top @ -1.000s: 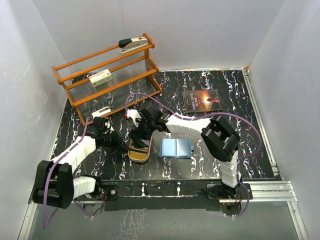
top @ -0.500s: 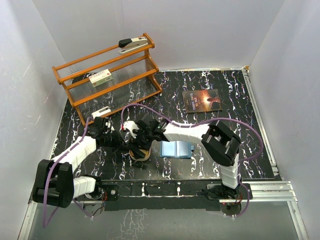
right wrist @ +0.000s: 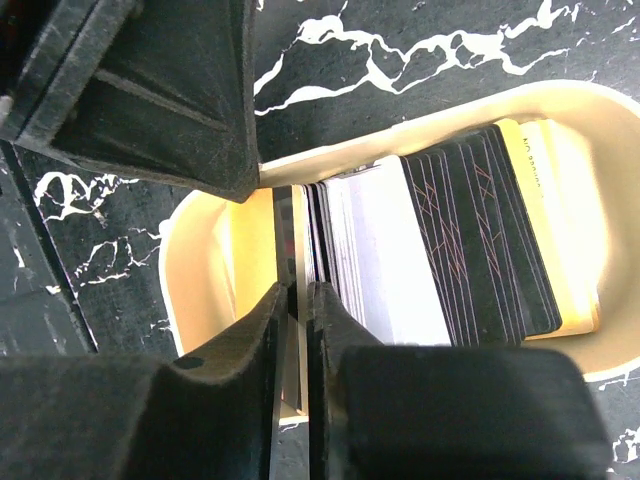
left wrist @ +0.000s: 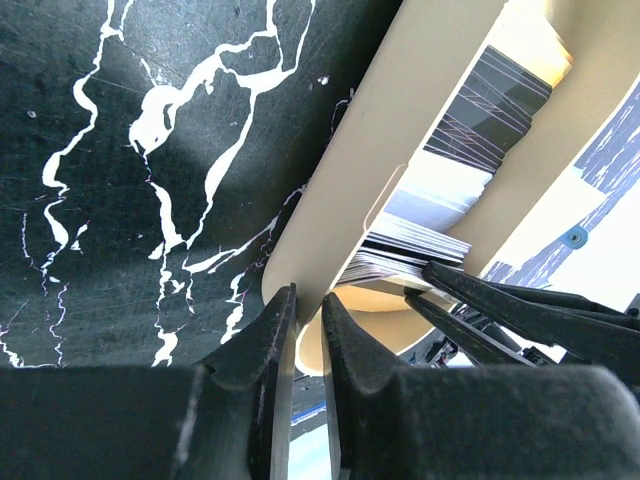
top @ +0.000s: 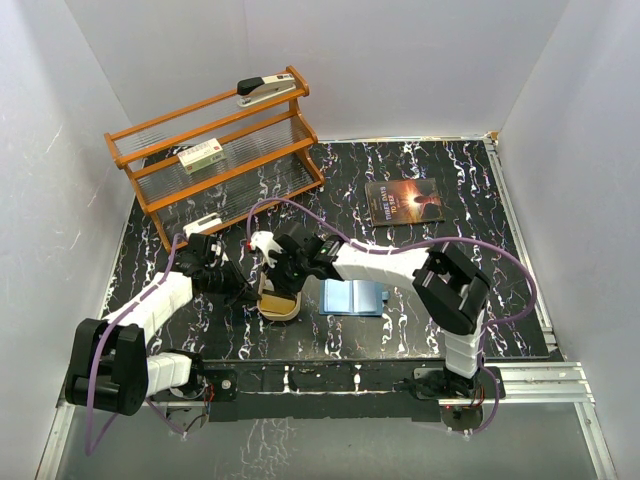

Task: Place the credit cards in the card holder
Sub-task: Adjust the credit card in the storage box.

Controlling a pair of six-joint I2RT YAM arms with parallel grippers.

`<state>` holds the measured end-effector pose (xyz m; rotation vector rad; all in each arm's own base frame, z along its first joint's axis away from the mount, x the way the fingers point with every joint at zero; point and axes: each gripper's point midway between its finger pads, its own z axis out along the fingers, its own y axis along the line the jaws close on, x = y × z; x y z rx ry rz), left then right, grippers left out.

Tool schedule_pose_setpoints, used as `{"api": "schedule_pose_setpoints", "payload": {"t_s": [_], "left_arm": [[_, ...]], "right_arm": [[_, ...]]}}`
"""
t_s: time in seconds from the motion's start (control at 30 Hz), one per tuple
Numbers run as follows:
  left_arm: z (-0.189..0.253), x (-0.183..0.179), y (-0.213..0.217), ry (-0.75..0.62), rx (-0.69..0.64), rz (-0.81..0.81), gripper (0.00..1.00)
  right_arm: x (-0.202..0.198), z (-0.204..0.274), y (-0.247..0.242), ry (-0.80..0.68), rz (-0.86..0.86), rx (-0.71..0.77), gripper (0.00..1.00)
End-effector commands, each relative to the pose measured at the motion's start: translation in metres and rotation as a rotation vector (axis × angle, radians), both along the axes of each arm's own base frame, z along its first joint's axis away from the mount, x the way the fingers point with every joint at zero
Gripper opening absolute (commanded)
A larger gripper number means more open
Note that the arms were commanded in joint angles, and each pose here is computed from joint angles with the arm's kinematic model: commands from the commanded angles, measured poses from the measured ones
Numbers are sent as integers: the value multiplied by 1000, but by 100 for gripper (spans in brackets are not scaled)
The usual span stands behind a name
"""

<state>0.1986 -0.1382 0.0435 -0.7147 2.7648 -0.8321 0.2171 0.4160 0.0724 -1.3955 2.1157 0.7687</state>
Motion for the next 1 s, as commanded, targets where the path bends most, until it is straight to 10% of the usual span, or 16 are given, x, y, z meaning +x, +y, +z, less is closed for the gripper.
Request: {"api": "schedule_pose_setpoints", "payload": {"t_s": [0.0, 0.63, 0.97], "left_arm": [[-11, 3, 16, 17, 101, 37, 12], [-2, 26, 22, -24, 164, -4, 6], [3, 37, 29, -44, 220, -51, 6]], "right_arm": [[-6, 27, 8, -17, 13, 68, 4], [-11, 8, 21, 67, 15, 77, 19], [38, 20, 4, -135, -205, 11, 2]]}}
